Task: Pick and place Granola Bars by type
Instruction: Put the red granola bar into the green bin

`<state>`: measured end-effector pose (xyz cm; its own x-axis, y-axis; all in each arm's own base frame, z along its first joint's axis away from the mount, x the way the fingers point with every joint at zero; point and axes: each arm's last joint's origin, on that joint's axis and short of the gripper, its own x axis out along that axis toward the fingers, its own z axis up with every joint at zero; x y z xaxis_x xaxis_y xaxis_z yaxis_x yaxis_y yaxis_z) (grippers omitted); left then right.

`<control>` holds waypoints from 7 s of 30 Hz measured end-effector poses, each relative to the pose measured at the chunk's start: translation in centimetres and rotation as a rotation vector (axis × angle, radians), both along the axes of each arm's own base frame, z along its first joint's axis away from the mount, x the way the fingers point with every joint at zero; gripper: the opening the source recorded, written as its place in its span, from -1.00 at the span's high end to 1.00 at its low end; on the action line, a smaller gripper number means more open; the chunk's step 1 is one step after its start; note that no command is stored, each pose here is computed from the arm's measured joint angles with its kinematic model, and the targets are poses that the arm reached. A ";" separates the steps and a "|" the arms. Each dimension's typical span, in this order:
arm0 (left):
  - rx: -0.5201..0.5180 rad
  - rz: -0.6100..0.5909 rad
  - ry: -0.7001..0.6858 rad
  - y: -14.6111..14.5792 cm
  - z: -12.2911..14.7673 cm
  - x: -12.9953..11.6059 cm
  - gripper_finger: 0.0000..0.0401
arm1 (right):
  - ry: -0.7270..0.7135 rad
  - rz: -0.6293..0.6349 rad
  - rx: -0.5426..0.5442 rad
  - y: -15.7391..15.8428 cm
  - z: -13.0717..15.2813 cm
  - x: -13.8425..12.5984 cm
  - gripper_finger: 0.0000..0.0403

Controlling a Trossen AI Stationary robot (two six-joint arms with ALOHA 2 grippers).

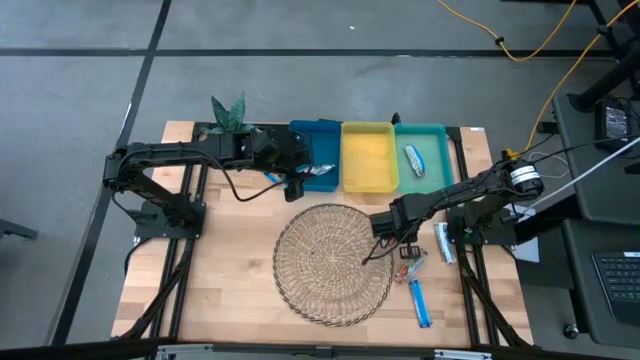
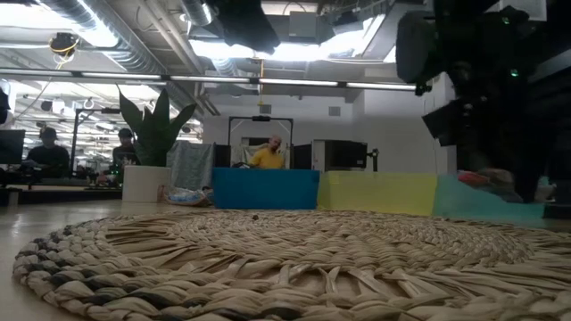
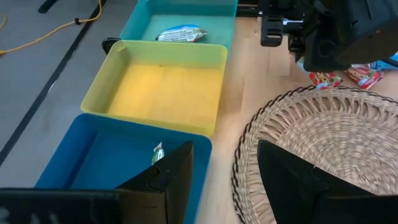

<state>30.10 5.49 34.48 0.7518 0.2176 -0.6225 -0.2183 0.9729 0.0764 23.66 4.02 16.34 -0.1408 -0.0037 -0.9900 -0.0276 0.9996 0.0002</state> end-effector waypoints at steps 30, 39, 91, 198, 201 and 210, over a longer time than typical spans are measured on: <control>0.010 -0.016 0.010 0.0 -0.1 0.0 0.15 | -0.416 -0.330 -0.063 -4.3 14.0 0.3 0.71; 0.009 -0.017 0.010 0.0 -0.1 0.0 0.15 | -0.477 -0.448 -0.067 -6.1 17.8 0.0 0.71; -0.007 -0.050 0.040 0.4 -0.3 -0.3 0.15 | -0.406 -1.140 -0.089 -24.6 15.0 -9.9 0.73; -0.012 -0.098 0.046 1.0 -0.3 -0.5 0.15 | -0.660 -0.430 0.395 -2.3 16.5 -10.0 0.16; -0.009 -0.094 0.047 1.0 -0.3 -0.5 0.15 | -0.639 -0.321 0.400 -1.1 16.3 -10.0 0.16; 0.010 -0.070 0.052 1.1 -0.3 -0.5 0.15 | -0.640 0.001 0.374 1.9 15.9 -9.3 0.16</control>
